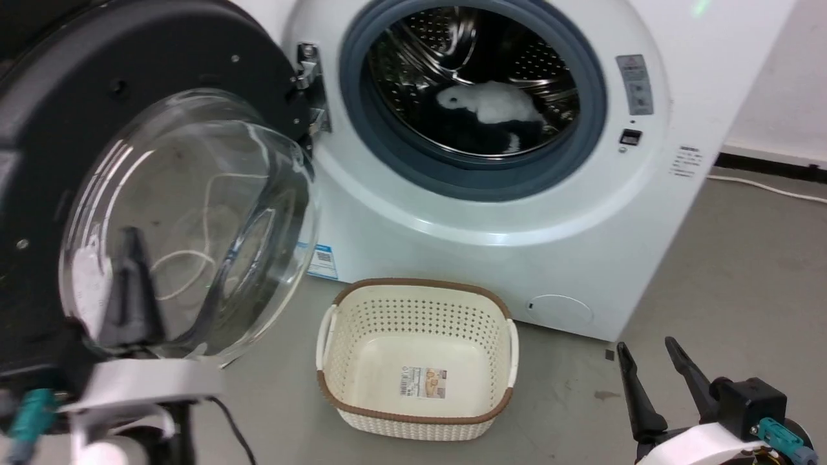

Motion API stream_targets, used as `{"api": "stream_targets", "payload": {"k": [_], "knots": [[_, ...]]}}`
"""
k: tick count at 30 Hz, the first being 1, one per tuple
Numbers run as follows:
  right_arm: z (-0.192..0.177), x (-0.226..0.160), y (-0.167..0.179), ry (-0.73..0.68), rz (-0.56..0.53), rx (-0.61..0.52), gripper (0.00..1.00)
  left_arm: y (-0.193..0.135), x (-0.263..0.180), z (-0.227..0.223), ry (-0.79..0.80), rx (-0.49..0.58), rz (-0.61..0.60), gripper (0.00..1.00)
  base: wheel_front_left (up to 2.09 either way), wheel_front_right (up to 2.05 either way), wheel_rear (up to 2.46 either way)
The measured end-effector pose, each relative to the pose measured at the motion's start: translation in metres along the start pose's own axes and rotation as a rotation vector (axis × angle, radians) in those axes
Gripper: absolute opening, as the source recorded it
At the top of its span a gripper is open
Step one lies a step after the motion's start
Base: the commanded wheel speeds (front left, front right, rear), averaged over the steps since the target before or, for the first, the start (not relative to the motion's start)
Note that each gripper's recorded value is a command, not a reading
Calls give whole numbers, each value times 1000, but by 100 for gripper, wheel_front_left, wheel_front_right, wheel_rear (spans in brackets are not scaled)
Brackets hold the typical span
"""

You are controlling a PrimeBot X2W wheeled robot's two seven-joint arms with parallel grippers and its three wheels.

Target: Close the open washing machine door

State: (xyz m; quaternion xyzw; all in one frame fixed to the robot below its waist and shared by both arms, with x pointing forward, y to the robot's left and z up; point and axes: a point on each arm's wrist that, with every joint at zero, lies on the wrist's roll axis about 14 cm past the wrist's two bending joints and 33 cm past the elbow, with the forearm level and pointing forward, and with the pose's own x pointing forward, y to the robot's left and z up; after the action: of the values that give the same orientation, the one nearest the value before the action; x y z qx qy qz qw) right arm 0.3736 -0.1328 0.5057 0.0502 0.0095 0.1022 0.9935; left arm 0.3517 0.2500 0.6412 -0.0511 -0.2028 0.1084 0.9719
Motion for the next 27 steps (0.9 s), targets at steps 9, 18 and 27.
{"api": "stream_targets", "payload": {"k": [9, 18, 27], "knots": [[-7, 12, 18, 12, 57, 25, 100, 92, -13, 46, -134, 71, 258, 0, 0, 0, 0], [-21, 22, 34, 41, 108, 48, 100, 171, -46, 36, -80, 118, 480, 0, 0, 0, 0], [-47, 38, 36, 104, 119, 50, 100, 215, -34, -14, 189, 222, 482, 0, 0, 0, 0]]}}
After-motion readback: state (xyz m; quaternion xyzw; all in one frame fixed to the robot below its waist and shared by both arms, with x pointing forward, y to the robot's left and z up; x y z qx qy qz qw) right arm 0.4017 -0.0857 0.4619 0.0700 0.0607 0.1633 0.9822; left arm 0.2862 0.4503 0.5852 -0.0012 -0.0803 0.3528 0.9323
